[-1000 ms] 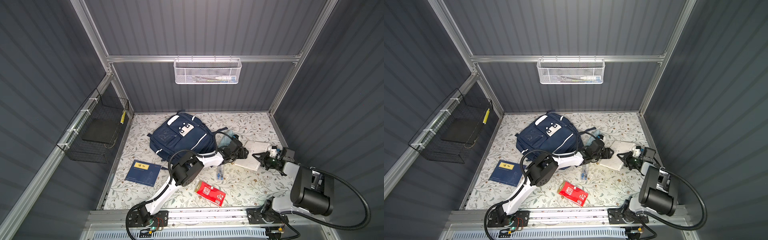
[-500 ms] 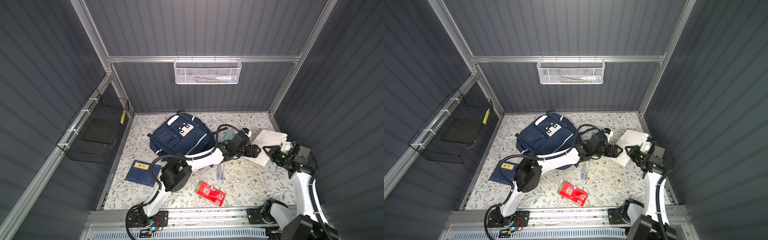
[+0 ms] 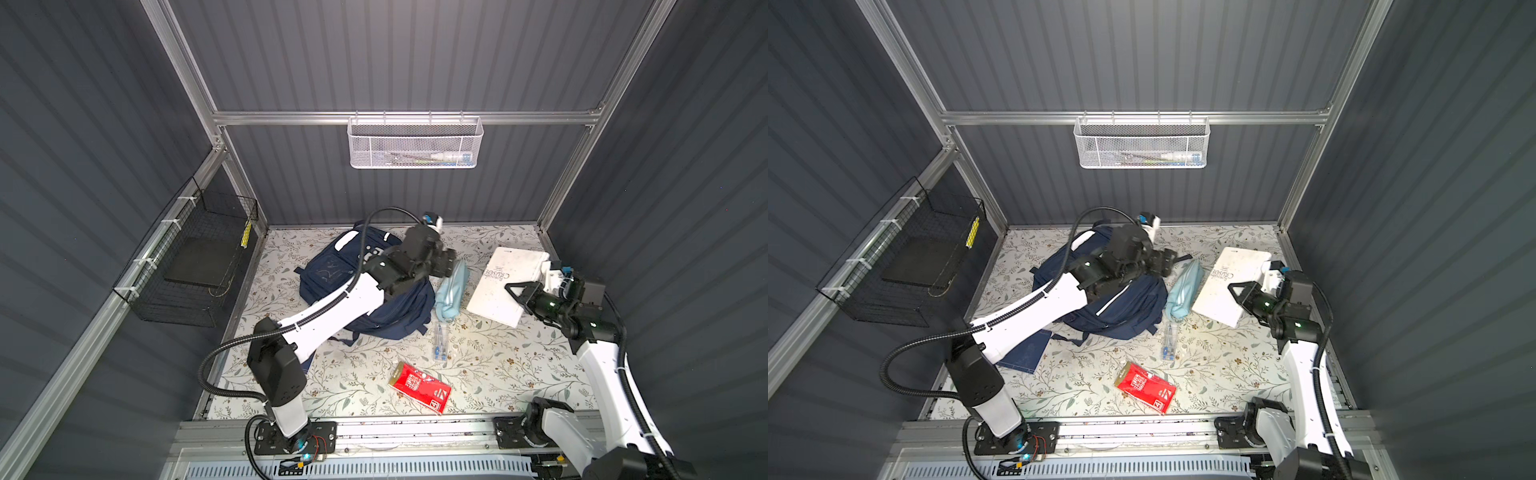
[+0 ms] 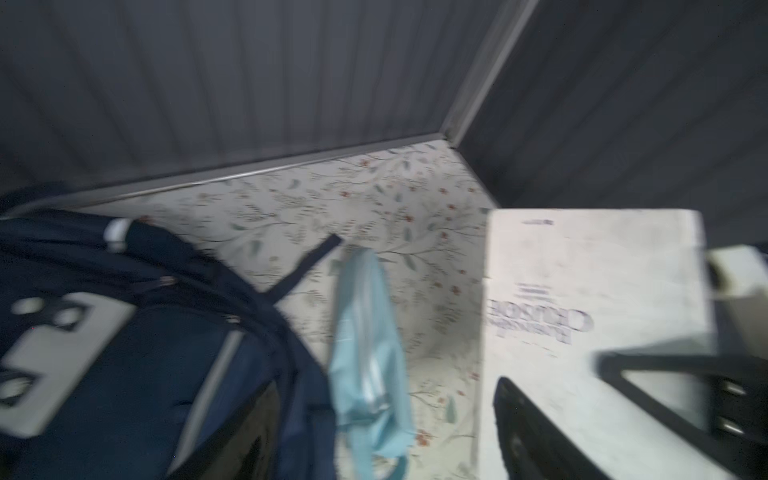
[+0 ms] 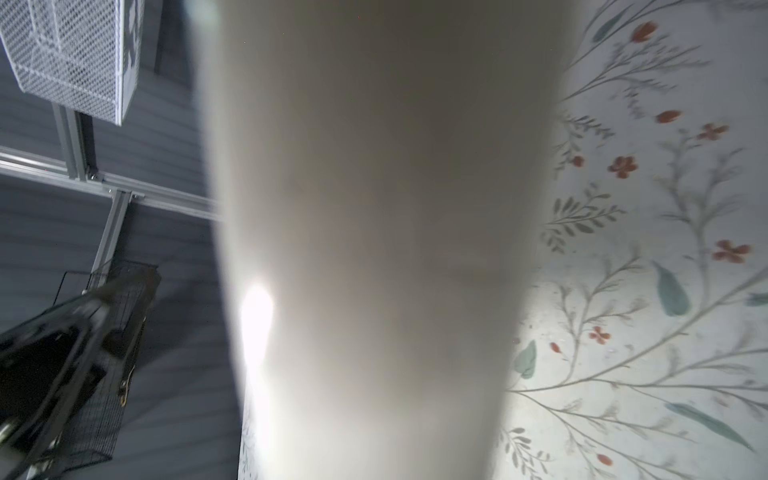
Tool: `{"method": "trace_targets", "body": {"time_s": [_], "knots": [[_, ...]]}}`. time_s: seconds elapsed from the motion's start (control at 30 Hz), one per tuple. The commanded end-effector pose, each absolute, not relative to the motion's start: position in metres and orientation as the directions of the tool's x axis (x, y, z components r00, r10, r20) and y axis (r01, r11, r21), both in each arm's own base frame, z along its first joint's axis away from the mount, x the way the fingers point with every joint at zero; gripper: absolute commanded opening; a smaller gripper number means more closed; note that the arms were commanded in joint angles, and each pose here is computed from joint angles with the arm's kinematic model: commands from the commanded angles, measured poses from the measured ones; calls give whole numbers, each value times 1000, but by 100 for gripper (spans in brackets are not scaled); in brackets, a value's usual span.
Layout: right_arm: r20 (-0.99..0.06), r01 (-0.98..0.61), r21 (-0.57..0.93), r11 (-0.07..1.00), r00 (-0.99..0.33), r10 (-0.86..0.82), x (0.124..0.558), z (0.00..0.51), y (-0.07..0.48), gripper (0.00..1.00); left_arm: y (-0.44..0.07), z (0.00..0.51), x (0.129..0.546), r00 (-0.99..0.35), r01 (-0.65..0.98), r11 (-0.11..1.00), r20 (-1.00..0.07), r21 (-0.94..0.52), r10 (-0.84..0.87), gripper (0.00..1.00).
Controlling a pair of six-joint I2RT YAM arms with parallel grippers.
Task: Pack the student bag
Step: 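Lift the white book with the right gripper into the backpack opening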
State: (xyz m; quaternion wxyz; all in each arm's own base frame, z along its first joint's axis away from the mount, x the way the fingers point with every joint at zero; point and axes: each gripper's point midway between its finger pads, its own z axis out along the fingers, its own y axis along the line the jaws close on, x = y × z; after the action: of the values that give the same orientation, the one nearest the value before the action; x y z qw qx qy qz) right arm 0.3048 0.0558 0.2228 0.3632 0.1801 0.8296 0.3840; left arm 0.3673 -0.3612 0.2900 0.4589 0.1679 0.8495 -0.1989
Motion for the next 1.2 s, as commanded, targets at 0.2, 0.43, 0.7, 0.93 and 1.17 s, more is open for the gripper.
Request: {"method": "trace_targets", "body": {"time_s": [0.2,0.43,0.7,0.93,1.17], "knots": [[-549,-180,787,590,-640,538,331,269,89,0,-305,131,367,-611,489,837,-587,247,530,71],[-530,-160,794,587,-655,539,334,257,97,0,-301,81,380,-635,484,795,-478,366,607,82],[-526,-208,797,567,-701,481,339,250,129,0,-287,121,390,-612,404,806,-527,432,589,0],[-453,-232,856,462,-766,456,351,245,177,0,-260,235,401,-583,340,893,-679,294,446,0],[-428,-232,874,427,-783,451,364,238,238,0,-248,295,413,-529,319,912,-750,259,398,0]]}}
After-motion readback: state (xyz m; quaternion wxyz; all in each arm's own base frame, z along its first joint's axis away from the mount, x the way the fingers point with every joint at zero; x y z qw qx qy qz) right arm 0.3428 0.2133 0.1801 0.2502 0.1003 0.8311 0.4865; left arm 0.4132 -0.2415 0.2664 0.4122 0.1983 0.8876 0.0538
